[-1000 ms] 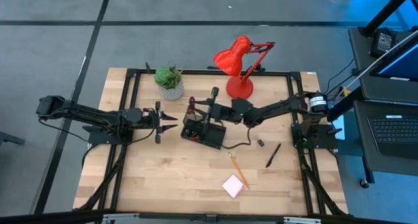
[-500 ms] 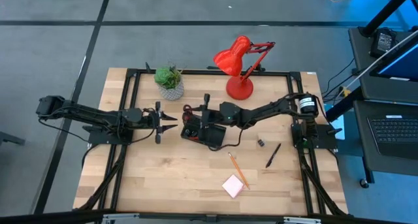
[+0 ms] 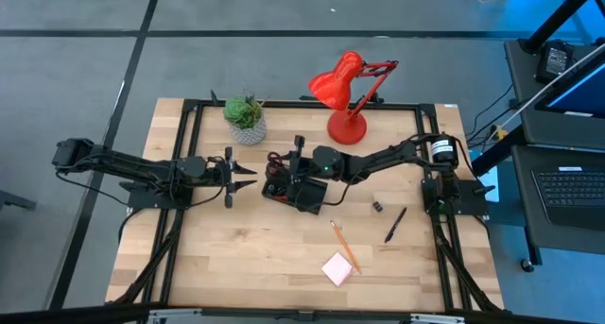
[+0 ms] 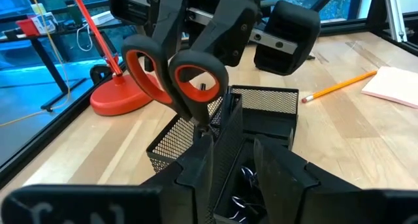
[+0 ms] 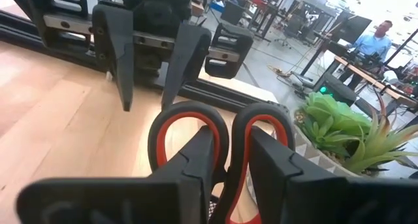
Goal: Pick and place office supplies into organizer
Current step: Put the black scissors into the black desk organizer
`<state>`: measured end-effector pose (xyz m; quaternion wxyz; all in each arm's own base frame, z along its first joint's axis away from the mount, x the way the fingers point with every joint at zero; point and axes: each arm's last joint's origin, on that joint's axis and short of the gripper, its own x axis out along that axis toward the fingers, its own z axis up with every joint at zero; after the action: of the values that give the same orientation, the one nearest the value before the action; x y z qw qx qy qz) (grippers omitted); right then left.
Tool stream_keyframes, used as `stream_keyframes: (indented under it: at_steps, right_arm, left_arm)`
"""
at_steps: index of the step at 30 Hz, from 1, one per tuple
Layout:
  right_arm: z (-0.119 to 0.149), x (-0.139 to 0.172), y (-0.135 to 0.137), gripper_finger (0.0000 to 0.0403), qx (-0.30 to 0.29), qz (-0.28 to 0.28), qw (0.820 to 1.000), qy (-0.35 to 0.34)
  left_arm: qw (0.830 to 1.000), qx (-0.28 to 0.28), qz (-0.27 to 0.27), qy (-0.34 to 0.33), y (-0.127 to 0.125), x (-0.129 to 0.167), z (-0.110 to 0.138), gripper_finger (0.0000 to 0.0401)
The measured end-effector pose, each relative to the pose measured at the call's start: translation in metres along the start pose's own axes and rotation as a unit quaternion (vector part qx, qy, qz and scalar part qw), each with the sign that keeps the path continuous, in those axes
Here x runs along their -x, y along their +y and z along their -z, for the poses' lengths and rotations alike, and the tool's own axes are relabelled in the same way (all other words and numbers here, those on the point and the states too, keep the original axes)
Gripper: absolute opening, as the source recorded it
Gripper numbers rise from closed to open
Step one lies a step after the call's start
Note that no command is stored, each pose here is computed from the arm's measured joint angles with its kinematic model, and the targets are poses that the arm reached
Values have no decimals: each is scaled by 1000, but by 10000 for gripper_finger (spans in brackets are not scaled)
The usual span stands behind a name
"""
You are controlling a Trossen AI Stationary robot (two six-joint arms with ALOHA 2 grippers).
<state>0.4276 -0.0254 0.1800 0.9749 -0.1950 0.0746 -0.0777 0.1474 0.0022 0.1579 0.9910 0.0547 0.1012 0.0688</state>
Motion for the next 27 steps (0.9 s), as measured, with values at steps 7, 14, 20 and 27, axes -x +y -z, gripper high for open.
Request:
stream_keyframes:
  at_steps: [7,14,20,27]
  right_arm:
    - [1,0,0,103,1,-2,1000,6]
    - [4,0,2,116,3,-9,1000,22]
    - [5,0,2,117,3,-10,1000,24]
    - [5,0,2,117,3,-10,1000,25]
  left_arm:
    - [1000,0,0,0,0,0,0,105]
    - [1000,0,0,0,0,0,0,104]
    - [1000,0,0,1,0,0,0,105]
    - [1000,0,0,0,0,0,0,105]
